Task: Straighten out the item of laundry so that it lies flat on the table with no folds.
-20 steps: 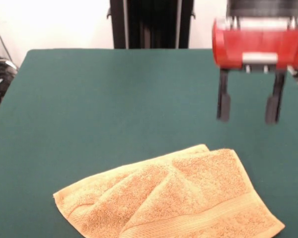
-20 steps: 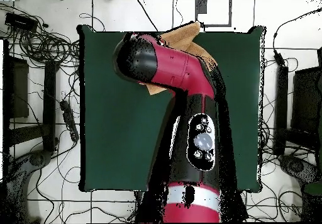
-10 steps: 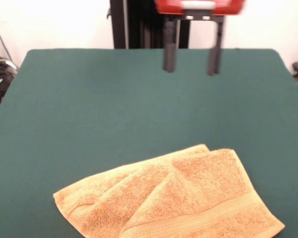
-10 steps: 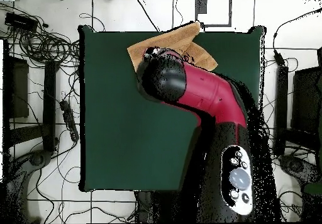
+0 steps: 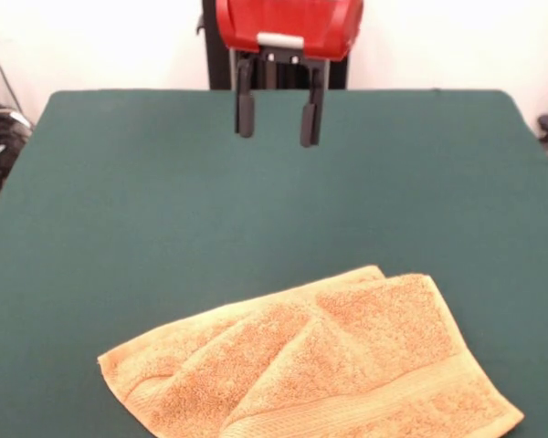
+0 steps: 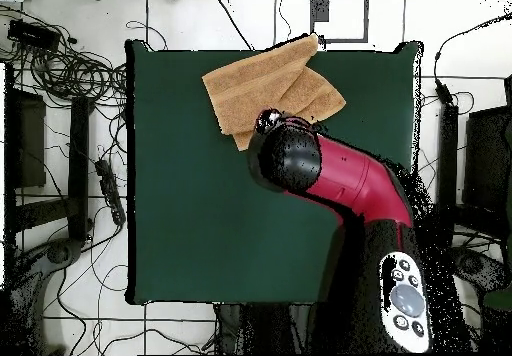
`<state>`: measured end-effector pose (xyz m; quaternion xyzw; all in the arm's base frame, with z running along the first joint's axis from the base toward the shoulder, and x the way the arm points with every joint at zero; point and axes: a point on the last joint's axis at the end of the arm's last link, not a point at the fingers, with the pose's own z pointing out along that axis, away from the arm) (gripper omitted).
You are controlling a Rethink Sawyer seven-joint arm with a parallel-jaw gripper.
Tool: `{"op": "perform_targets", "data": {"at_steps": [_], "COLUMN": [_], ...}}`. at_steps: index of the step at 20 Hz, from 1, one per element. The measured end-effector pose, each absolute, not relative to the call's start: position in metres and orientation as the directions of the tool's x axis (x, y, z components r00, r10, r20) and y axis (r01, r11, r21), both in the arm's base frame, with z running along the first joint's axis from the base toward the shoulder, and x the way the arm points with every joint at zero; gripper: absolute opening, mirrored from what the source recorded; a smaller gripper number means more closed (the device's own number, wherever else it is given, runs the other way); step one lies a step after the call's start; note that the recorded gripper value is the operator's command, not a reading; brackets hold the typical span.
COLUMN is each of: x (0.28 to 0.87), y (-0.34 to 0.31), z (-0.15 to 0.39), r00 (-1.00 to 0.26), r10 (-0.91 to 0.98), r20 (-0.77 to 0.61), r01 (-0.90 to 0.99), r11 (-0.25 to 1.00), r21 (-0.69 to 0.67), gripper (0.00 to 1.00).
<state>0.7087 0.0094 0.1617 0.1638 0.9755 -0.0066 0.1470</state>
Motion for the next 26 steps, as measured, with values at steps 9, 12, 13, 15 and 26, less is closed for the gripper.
{"op": "perform_targets", "data": {"at_steps": [9,12,13,15,26], "x": [0.694,0.693,0.692,0.690,0.686], "y": [0.028,0.037,0.042,0.046,0.064], "z": [0.121,0.105,0.097,0.091,0.034], "r00": [-0.914,-0.919,-0.922,-0.925,-0.930], "r10": [0.245,0.229,0.220,0.215,0.239], "r20": [-0.323,-0.321,-0.318,-0.314,-0.279], "r01": [0.250,0.231,0.221,0.214,0.214], "r11": [0.968,0.973,0.975,0.976,0.970], "r21": [0.026,0.032,0.035,0.038,0.117], "gripper": [1.00,1.00,1.00,1.00,1.00]}}
